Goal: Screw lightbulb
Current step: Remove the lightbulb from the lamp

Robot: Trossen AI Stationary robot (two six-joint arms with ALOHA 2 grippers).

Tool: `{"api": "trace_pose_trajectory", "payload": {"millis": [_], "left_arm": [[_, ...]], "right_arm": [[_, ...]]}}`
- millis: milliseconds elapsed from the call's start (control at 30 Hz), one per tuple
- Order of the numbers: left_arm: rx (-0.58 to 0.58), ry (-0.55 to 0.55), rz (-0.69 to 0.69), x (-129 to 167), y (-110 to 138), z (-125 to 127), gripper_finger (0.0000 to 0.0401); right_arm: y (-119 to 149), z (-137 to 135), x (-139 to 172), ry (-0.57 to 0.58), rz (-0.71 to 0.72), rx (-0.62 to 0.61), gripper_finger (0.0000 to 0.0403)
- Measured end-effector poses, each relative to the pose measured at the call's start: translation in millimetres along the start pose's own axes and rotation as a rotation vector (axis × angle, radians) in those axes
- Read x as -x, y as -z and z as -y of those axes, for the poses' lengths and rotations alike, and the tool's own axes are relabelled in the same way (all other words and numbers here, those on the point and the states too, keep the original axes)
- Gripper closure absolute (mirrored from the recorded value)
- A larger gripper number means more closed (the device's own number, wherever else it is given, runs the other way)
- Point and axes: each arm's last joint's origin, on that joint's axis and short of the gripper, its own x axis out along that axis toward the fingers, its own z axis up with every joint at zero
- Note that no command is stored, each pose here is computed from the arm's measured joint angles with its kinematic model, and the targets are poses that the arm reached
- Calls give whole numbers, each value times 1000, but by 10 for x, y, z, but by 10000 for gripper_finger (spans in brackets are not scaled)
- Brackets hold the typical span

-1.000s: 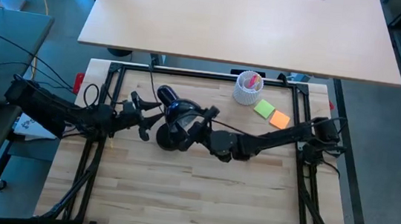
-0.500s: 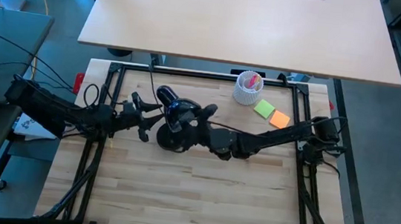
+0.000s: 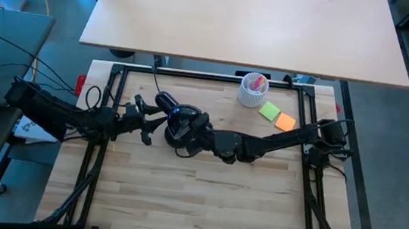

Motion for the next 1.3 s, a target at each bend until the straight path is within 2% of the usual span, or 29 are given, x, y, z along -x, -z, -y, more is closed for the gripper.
{"api": "trace_pose_trajectory", "payload": {"millis": [333, 533, 833, 933, 1100, 1233, 1300], "left_arm": [[7, -1, 0, 0, 0, 0, 234], [1, -2, -1, 0, 1, 0, 234], [3, -4, -21, 0, 23, -1, 234], [11, -4, -25, 0, 28, -1, 234], [17, -10, -30, 0, 32, -3, 234], [19, -14, -32, 0, 35, -4, 234], [25, -14, -33, 0, 35, -4, 234]], "right_arm": [[-22, 8, 24, 4, 5, -247, 127], [-85, 20, 93, 4, 34, -327, 92], [-109, 95, 202, 3, 20, -522, 86], [-58, 175, 276, -30, 10, -647, 86], [35, 277, 473, -175, 25, -879, 86], [104, 124, 535, -330, 2, -1147, 86], [114, -39, 547, -352, 5, -1252, 86]]}}
